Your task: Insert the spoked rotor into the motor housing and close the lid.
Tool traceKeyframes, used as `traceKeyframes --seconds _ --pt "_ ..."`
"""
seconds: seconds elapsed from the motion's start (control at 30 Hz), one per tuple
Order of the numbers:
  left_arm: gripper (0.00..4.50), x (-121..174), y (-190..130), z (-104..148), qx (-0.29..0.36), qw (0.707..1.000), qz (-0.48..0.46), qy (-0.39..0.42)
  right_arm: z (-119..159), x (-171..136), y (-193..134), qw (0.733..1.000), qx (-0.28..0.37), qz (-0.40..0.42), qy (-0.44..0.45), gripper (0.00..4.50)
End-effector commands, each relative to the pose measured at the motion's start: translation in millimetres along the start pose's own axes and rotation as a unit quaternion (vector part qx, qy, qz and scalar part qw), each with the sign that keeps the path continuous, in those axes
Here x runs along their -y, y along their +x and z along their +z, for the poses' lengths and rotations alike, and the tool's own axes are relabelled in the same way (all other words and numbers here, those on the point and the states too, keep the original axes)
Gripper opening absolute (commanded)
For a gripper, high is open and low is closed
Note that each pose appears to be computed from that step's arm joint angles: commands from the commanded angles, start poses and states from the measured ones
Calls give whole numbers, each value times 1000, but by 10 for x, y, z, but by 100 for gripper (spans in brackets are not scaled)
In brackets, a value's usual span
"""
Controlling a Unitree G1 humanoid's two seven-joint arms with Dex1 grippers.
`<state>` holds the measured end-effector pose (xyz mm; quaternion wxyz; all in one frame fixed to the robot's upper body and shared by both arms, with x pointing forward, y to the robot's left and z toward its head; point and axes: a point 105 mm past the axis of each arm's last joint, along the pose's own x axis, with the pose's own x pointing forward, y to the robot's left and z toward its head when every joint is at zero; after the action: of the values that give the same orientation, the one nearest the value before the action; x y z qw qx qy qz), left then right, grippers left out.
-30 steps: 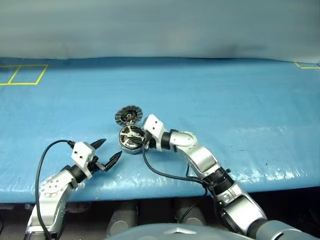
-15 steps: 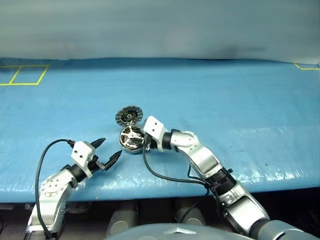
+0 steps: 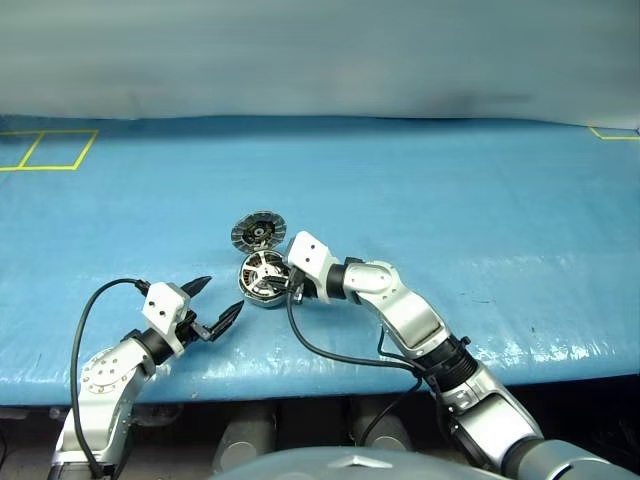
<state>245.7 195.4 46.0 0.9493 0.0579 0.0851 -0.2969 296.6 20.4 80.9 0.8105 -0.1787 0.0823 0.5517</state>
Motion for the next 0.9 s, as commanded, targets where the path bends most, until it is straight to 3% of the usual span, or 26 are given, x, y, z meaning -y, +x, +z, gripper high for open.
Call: traceKeyframes --seconds 0.03,0.27,0.9 --pt "450 9 5 52 11 1000 0 11 -144 25 -37 999 -36 -12 -5 156" --pt "450 20 -1 31 9 1000 1 8 -23 60 -102 999 -35 -18 -36 156" --pt "450 21 2 13 8 1000 5 6 -40 -75 -146 999 -39 9 -20 156"
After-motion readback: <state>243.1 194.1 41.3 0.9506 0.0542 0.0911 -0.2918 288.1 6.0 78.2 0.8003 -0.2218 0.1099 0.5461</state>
